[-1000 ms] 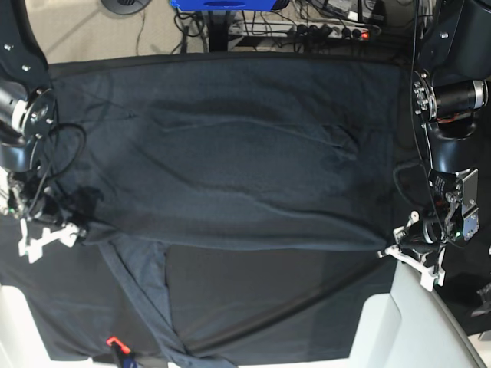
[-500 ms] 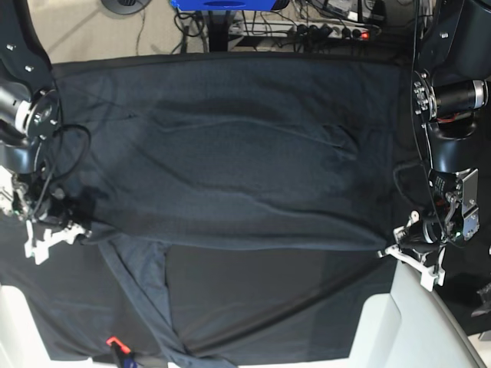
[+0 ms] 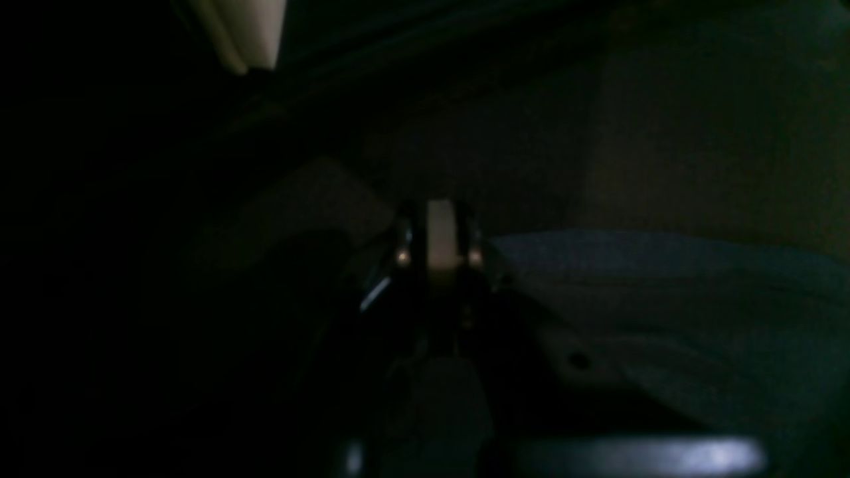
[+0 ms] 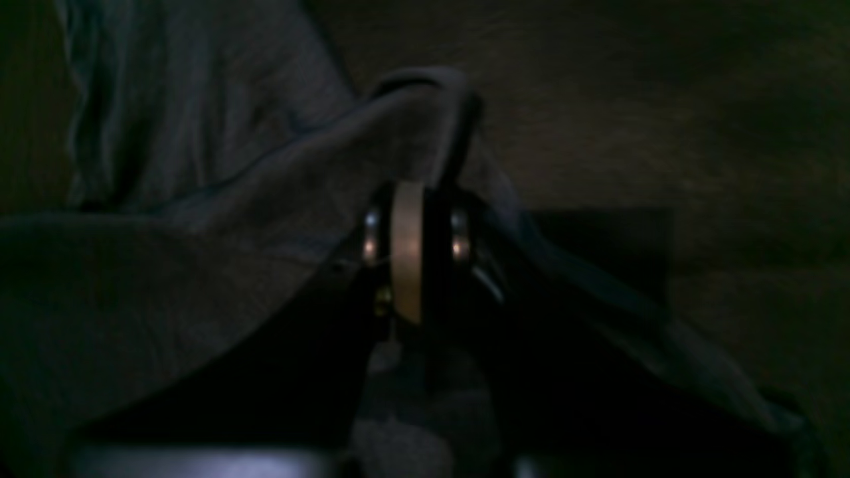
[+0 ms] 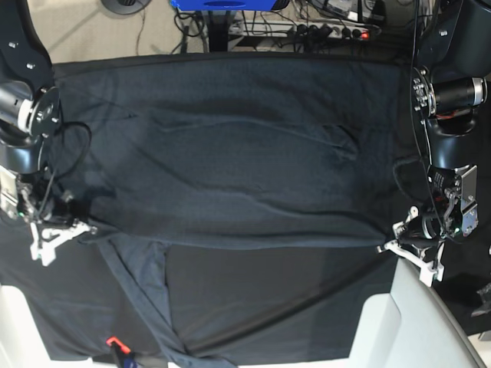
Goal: Fold the T-shirt properly
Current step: 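Regrasp the side edge with the right gripper near the hem, then lift both grippers slightly, pulling the side edges toward the collar, then lower both grippers and pull the held edges back toward the hem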
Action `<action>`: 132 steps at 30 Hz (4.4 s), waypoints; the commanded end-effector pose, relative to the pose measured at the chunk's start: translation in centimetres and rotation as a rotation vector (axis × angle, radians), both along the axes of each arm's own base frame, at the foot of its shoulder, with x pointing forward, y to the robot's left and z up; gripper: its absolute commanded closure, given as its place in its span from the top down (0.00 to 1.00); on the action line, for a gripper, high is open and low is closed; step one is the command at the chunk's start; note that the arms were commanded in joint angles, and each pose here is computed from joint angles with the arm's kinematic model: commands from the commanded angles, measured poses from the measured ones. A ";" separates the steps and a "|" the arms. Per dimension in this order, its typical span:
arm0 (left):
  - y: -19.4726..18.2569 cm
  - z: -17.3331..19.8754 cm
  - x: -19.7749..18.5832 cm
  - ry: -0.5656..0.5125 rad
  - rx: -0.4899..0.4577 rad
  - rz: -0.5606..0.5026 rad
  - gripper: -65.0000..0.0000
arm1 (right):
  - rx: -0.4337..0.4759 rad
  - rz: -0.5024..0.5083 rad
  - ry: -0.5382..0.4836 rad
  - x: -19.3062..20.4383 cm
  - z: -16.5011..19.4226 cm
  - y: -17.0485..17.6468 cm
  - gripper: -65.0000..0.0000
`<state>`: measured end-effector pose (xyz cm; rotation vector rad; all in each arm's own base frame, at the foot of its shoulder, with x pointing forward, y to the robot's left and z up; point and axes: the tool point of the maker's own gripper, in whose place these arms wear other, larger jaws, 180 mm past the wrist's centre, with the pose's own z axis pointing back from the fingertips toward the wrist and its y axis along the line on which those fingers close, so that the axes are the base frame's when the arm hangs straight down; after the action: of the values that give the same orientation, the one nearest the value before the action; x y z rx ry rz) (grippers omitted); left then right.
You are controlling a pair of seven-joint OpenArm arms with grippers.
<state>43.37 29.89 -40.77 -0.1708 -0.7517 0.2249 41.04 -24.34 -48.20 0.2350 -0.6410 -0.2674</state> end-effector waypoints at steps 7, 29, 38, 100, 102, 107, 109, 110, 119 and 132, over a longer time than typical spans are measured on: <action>0.8 2.4 1.6 -0.065 0.013 0.008 0.00 | -0.020 -0.003 -0.077 2.5 2.7 -1.1 0.02; 0.3 2.9 1.4 -0.056 0.020 -0.021 0.00 | -0.189 -0.056 -0.075 3.7 4.4 -4.5 0.38; 0.5 2.4 1.0 -0.047 0.022 -0.018 0.00 | -0.166 -0.039 -0.041 2.5 2.6 -2.9 0.43; -1.7 0.7 -7.4 0.035 0.136 -0.160 0.00 | -0.281 0.013 -0.088 -1.3 4.4 -3.7 0.01; -0.5 0.7 -8.0 0.036 0.129 -0.117 0.00 | -0.277 0.020 -0.050 -1.9 4.0 -3.6 0.01; 0.1 0.7 -8.3 0.038 0.132 -0.105 0.00 | -0.260 0.027 0.001 -3.1 2.7 -2.9 0.01; 0.2 0.7 -8.3 0.040 0.133 -0.104 0.00 | -0.243 0.036 0.027 -3.4 2.3 -2.1 0.02; 0.2 0.7 -8.3 0.040 0.133 -0.104 0.00 | -0.239 0.040 0.041 -3.6 2.1 -2.0 0.05; 0.0 0.3 -8.5 0.047 0.126 -0.104 0.00 | -0.267 0.030 -0.058 -1.8 5.6 -1.2 0.48; -0.1 0.3 -8.4 0.045 0.122 -0.104 0.00 | -0.229 0.008 0.014 1.6 5.7 -1.8 0.48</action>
<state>33.83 29.06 -42.00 -0.0998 -0.6562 0.0854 40.62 -25.40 -44.76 0.0243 -0.5808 -0.1872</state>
